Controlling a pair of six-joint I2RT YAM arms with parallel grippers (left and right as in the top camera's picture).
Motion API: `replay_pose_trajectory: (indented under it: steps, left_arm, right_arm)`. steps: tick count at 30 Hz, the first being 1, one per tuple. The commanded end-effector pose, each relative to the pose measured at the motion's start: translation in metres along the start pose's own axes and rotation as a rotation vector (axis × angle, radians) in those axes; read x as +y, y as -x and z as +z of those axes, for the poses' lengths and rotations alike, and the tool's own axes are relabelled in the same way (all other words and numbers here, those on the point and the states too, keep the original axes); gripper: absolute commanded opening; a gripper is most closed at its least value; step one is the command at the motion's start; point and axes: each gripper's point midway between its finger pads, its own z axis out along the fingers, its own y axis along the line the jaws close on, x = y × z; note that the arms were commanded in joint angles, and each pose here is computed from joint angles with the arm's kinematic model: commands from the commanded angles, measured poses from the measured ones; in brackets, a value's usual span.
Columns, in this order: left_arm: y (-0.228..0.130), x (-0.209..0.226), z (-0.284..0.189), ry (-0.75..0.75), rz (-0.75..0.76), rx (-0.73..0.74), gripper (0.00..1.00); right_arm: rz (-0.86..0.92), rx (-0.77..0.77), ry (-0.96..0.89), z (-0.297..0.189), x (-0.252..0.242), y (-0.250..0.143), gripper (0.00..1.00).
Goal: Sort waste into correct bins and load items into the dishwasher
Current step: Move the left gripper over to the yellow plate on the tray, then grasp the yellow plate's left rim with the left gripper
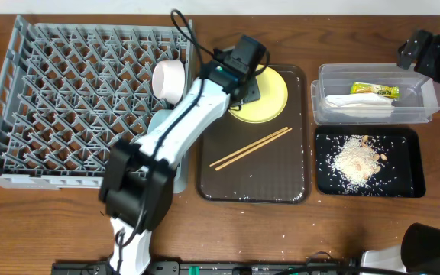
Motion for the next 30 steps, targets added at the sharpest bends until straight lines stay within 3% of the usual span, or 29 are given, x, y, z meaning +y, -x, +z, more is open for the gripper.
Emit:
replay_pose_trajectory:
  steps: [1, 17, 30]
  left_arm:
    - [-0.008, 0.004, 0.018, 0.02, -0.084, 0.034, 0.49]
    - [-0.03, 0.036, 0.062, 0.054, -0.249, 0.177, 0.48]
    - [-0.038, 0.04, 0.079, 0.036, -0.313, 0.176, 0.41]
  right_arm:
    - [0.019, -0.004, -0.004, -0.001, -0.003, 0.002, 0.99]
    - [0.019, -0.004, -0.004, -0.001, -0.003, 0.002, 0.99]
    - [0.019, -0.004, -0.004, -0.001, -0.003, 0.002, 0.99]
